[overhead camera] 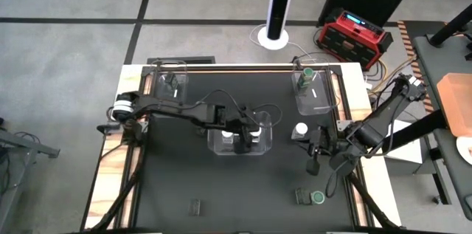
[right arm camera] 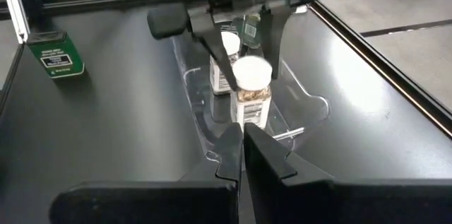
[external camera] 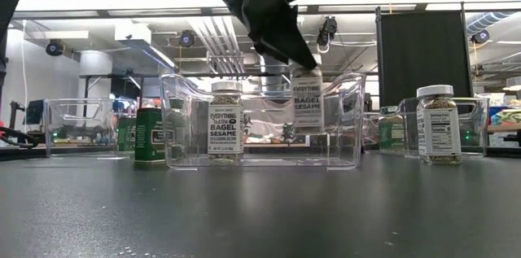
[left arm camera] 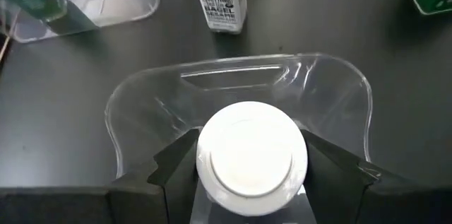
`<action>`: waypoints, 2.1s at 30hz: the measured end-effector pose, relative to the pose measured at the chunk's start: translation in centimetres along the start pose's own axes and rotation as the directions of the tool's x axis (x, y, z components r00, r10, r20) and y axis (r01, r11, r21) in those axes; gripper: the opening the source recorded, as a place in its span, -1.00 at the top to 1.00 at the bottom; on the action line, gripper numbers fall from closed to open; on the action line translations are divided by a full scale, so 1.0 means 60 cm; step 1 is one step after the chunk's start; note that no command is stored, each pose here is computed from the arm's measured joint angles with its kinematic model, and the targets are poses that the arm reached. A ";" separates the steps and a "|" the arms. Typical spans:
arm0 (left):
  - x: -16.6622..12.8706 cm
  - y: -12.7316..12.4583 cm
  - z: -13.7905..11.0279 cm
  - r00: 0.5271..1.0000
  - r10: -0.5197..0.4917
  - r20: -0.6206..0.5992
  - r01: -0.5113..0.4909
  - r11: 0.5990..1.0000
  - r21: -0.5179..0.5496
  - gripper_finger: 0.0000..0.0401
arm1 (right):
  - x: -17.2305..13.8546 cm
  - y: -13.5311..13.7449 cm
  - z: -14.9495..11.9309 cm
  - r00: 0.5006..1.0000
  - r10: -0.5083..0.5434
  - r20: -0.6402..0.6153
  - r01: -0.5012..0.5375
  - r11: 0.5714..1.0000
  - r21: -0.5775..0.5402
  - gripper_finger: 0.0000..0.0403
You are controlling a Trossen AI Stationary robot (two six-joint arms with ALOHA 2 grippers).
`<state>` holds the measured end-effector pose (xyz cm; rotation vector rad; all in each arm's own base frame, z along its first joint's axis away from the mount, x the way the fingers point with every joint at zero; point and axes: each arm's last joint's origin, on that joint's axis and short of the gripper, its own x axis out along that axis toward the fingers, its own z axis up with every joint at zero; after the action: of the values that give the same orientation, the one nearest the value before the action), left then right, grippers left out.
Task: Sort spices by type
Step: Put the white seasoning bottle into the top right transparent bin
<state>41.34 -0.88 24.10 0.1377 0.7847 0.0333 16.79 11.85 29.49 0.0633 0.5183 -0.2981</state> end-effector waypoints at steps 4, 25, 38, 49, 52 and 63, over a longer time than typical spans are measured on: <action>0.011 -0.001 -0.002 1.000 0.001 0.002 -0.001 1.000 -0.005 0.03 | 0.000 0.000 0.000 1.000 0.001 0.001 -0.001 1.000 0.001 0.95; 0.038 0.012 -0.014 1.000 0.013 -0.020 -0.015 0.996 -0.083 0.03 | 0.000 0.002 0.002 1.000 0.007 0.009 -0.007 1.000 0.010 0.95; 0.047 0.010 -0.021 0.999 0.016 -0.031 -0.019 0.995 -0.096 0.03 | 0.000 0.002 0.002 1.000 0.007 0.009 -0.007 1.000 0.009 0.95; 0.074 0.007 -0.027 1.000 0.017 -0.016 -0.019 0.995 -0.100 0.03 | 0.000 0.002 0.002 1.000 0.008 0.010 -0.008 1.000 0.013 0.95; 0.070 0.008 -0.026 1.000 0.017 -0.019 -0.019 0.995 -0.103 0.03 | 0.000 0.002 0.002 1.000 0.008 0.010 -0.008 1.000 0.013 0.95; 0.070 0.008 -0.031 0.999 0.026 -0.041 -0.030 0.994 -0.108 -0.15 | 0.000 0.002 0.002 1.000 0.008 0.010 -0.008 1.000 0.015 0.95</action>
<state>43.04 0.13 19.91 0.0446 0.8181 0.1055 16.91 11.95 29.59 0.0789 0.5053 -0.2942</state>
